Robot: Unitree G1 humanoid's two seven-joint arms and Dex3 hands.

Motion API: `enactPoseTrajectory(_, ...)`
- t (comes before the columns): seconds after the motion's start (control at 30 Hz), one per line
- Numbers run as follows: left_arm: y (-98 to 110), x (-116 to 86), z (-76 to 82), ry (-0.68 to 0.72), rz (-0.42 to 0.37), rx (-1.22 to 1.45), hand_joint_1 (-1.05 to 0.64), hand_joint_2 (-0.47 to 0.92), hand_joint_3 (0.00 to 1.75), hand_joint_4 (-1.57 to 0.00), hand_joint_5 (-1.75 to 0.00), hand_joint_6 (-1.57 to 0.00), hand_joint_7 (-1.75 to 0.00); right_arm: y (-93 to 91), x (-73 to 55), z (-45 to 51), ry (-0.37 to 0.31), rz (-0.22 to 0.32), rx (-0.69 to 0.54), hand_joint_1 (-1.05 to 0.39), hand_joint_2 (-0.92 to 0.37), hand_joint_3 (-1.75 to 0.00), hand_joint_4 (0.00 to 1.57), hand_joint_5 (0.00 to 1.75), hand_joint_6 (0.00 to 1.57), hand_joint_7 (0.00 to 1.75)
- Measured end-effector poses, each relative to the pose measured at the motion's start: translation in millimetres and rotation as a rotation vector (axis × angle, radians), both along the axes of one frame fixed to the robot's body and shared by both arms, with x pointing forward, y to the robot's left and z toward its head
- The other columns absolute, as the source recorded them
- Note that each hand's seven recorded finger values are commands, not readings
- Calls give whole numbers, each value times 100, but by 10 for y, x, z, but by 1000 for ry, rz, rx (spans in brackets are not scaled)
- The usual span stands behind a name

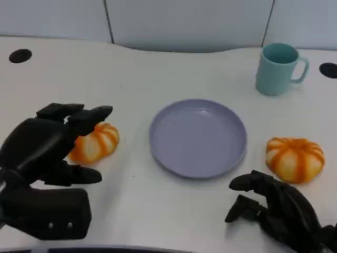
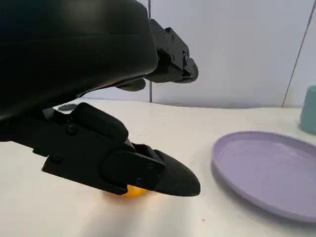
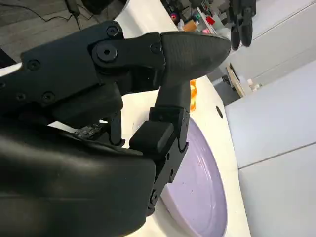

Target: Grasp the bread from the table and place it into the plate.

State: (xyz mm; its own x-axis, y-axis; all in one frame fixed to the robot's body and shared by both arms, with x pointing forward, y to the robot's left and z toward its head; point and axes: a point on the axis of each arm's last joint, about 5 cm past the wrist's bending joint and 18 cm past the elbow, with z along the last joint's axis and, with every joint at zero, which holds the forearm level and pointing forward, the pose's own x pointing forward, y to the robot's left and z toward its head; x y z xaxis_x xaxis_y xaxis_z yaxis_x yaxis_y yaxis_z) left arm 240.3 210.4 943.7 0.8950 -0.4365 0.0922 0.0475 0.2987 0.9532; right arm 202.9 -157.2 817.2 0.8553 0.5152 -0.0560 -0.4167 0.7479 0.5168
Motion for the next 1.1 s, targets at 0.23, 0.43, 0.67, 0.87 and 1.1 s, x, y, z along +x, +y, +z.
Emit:
enactPoseTrajectory(0.23, -97, 180, 50, 45, 39, 106, -87, 91, 3, 0, -15, -17, -1, -3, -20, -2, -5, -1, 0, -52, -92, -37, 73, 135, 80, 85)
enactPoseTrajectory(0.43, -148, 344, 22, 110, 36, 159, -83, 88, 0, -1, -17, -18, -1, -1, -29, 3, -4, 2, 1, -52, -92, -38, 74, 136, 80, 85)
enactPoseTrajectory(0.67, -161, 559, -63, 227, 88, 187, -80, 87, 0, 0, -15, -15, 0, -3, -51, 19, 10, -3, -1, -50, -92, -39, 74, 135, 81, 87)
enactPoseTrajectory(0.87, -279, 701, -220, 331, 114, 230, -82, 87, 0, 0, -10, -13, 0, -11, -66, 16, 11, 1, 6, -50, -92, -40, 74, 134, 80, 87)
enactPoseTrajectory(1.1, -421, 769, -404, 388, 151, 281, -83, 88, 1, 0, -3, -10, 0, -27, -88, 17, 6, 4, 1, -51, -92, -41, 72, 136, 77, 88)
